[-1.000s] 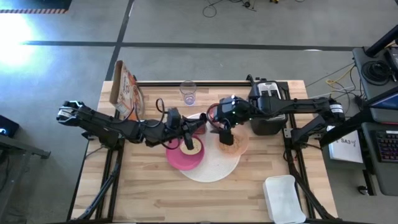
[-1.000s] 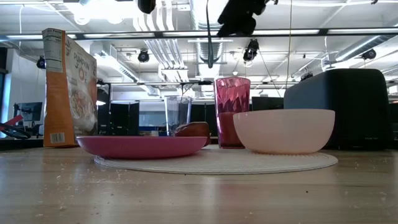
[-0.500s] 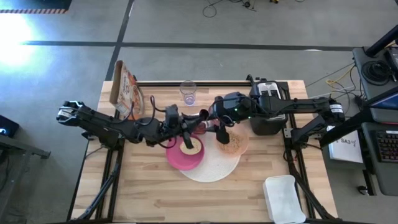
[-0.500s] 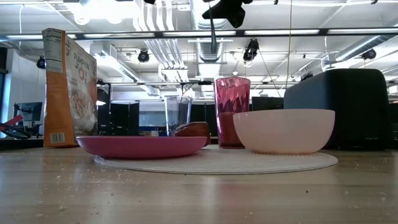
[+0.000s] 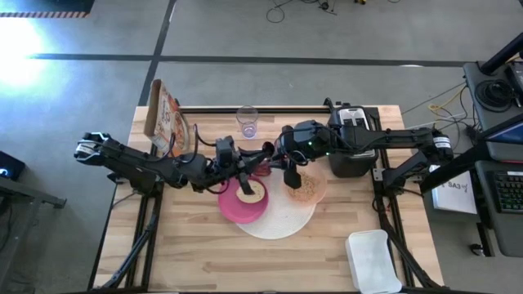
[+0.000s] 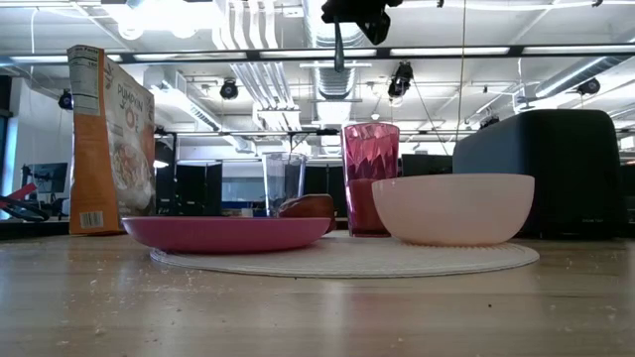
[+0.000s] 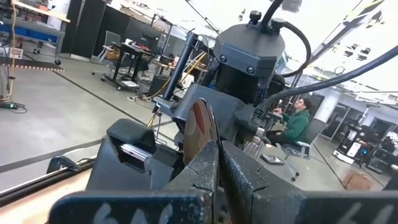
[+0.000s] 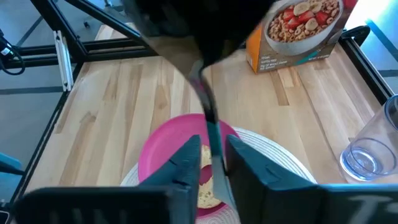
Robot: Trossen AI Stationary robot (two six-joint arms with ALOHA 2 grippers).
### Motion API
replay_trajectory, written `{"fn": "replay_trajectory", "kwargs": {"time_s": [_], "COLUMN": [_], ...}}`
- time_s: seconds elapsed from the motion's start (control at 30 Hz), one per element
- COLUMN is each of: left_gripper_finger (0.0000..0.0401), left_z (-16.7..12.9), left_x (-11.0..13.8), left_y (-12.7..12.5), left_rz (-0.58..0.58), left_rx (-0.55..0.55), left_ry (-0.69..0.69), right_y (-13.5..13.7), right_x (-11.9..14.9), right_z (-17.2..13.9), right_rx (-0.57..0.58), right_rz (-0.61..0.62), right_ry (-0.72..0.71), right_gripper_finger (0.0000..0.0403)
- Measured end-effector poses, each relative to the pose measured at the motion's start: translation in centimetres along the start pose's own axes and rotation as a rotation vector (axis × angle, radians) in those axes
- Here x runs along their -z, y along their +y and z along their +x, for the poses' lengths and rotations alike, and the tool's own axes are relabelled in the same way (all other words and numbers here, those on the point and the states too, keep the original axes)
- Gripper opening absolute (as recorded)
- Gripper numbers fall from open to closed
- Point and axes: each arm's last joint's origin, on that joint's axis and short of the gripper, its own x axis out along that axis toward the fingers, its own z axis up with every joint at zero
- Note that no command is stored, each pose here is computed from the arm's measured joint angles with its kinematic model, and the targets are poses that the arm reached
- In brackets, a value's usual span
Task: Arrange a breakfast setting
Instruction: Put the blue spoon on the right side of the white place mat
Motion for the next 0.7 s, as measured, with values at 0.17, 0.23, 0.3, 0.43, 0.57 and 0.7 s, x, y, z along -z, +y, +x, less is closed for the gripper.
{"fn": "replay_trajectory", "kwargs": {"time_s": [0.17,0.23,0.3,0.43,0.57,0.7], "left_gripper_finger": [0.0000,0.0000,0.0000,0.0000,0.0001,0.0001], "left_z": [0.01,0.00,0.01,0.00,-0.12,-0.37], "left_x": [-0.03,-0.03,-0.03,0.12,0.28,0.24], "left_y": [0.00,-0.02,-0.01,-0.02,0.10,0.23], "left_rz": [-0.003,-0.004,-0.002,0.026,0.052,0.073], "left_rx": [0.004,0.005,0.005,0.016,0.009,0.007], "left_ry": [-0.001,-0.002,-0.001,0.016,0.045,0.077], "right_y": [0.02,0.03,0.02,0.03,0.02,0.04], "right_x": [0.00,0.01,0.01,0.07,0.19,0.34], "right_z": [0.00,0.02,0.02,0.03,0.02,-0.20], "right_rx": [-0.003,-0.005,-0.005,-0.007,-0.006,-0.006], "right_rz": [-0.005,-0.005,-0.004,-0.004,-0.003,-0.004], "right_ry": [0.000,0.000,0.000,0.005,0.016,0.034], "right_gripper_finger": [0.0016,0.0015,0.0014,0.0013,0.0012,0.0011]}}
